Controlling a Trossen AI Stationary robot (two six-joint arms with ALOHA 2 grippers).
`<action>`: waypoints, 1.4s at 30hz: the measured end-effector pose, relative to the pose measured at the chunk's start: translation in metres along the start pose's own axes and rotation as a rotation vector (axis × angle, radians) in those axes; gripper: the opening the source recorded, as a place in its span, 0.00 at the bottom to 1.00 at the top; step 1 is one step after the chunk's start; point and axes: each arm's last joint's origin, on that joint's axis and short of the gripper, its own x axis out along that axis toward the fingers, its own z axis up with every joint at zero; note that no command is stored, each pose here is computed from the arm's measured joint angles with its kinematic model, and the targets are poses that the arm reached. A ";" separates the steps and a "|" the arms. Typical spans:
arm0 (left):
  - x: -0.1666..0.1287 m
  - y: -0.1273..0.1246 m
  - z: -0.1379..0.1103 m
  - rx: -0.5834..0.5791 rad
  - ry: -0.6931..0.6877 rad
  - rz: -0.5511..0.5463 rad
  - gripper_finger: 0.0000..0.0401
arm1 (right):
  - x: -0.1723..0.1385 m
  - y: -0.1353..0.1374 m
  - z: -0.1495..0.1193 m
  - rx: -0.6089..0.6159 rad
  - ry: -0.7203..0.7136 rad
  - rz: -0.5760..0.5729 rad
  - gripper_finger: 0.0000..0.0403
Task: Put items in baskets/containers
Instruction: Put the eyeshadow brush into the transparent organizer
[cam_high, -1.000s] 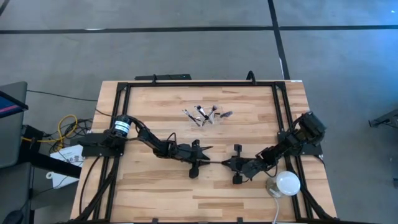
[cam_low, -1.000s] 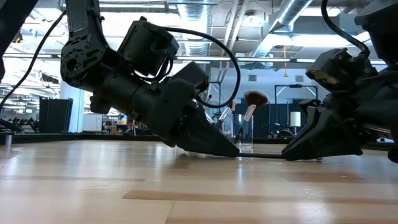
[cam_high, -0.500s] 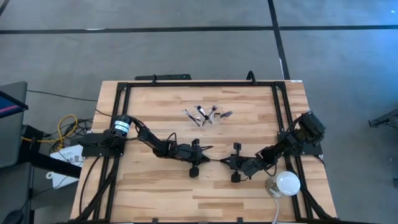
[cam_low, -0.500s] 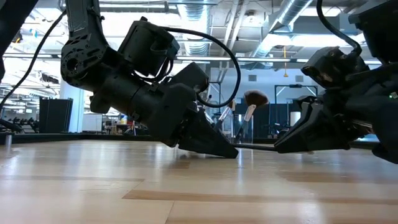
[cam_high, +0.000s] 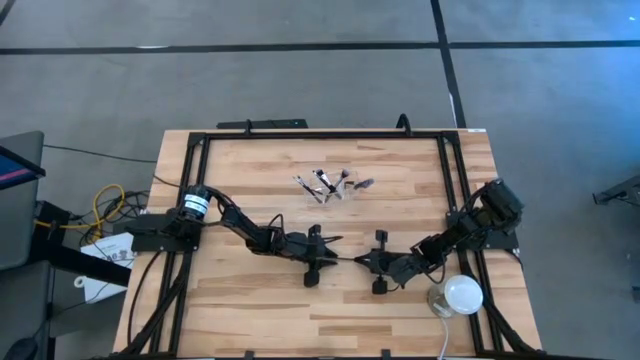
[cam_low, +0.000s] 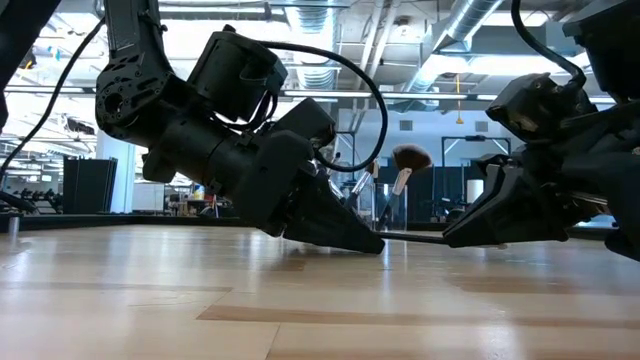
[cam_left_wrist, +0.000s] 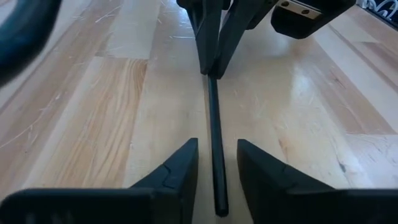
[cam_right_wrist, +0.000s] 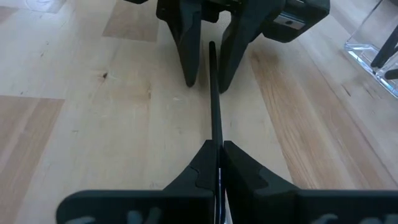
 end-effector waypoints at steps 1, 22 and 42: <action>0.000 0.000 0.000 0.000 0.000 0.001 0.27 | 0.000 0.000 0.000 0.000 0.000 0.000 0.01; -0.006 0.000 0.015 -0.006 -0.050 0.007 0.03 | 0.008 0.008 0.027 -0.073 -0.077 -0.034 0.16; -0.160 0.015 0.065 0.017 -0.352 0.288 0.03 | -0.050 -0.047 0.149 -0.149 -0.454 -0.151 0.19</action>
